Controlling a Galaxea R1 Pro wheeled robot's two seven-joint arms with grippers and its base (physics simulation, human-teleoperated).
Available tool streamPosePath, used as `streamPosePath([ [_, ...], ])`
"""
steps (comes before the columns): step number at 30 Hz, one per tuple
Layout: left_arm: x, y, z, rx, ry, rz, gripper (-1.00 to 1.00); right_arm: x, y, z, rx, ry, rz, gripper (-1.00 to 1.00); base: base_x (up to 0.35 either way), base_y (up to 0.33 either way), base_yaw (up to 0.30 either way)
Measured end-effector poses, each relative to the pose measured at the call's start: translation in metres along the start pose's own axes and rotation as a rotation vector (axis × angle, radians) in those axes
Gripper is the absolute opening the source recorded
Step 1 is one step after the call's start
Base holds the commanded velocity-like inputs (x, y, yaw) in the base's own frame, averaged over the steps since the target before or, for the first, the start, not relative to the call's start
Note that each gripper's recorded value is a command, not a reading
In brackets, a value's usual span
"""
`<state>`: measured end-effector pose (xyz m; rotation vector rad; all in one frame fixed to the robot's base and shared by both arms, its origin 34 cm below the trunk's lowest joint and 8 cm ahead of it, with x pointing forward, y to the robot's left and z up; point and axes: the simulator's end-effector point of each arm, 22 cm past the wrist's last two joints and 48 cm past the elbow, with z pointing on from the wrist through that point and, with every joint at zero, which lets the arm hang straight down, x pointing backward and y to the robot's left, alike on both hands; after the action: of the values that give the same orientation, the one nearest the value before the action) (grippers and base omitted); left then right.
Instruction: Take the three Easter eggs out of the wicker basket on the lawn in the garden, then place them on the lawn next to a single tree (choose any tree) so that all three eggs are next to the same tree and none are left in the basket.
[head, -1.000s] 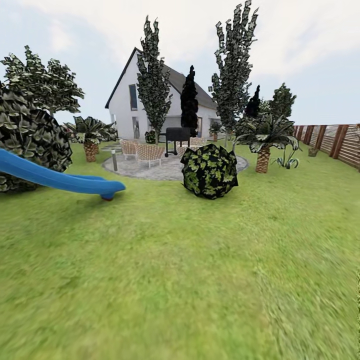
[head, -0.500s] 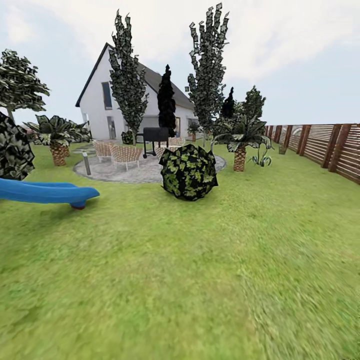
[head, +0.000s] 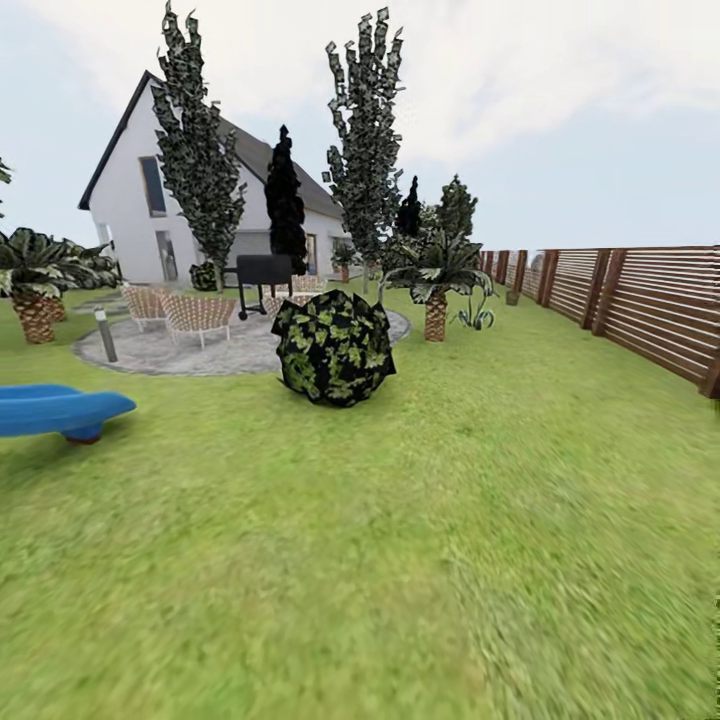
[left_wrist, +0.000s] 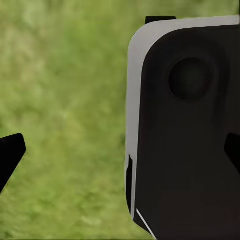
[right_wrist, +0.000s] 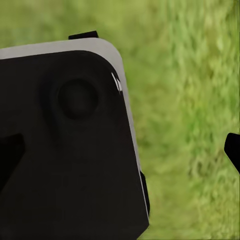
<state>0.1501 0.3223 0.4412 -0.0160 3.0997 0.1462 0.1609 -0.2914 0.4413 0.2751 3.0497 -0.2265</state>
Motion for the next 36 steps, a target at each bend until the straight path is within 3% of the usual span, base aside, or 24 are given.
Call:
streamPosePath([
  [6, 0.0002, 0.0002, 0.0000, 0.000, 0.001, 0.000, 1.00, 0.0003, -0.0003, 0.0000, 0.001, 0.002, 0.002, 1.00, 0.328, 0.000, -0.133],
  [36, -0.0001, 0.0010, 0.0000, -0.001, -0.001, -0.001, 1.00, -0.0020, -0.0026, 0.0003, 0.006, -0.002, 0.008, 1.00, 0.328, 0.000, -0.002],
])
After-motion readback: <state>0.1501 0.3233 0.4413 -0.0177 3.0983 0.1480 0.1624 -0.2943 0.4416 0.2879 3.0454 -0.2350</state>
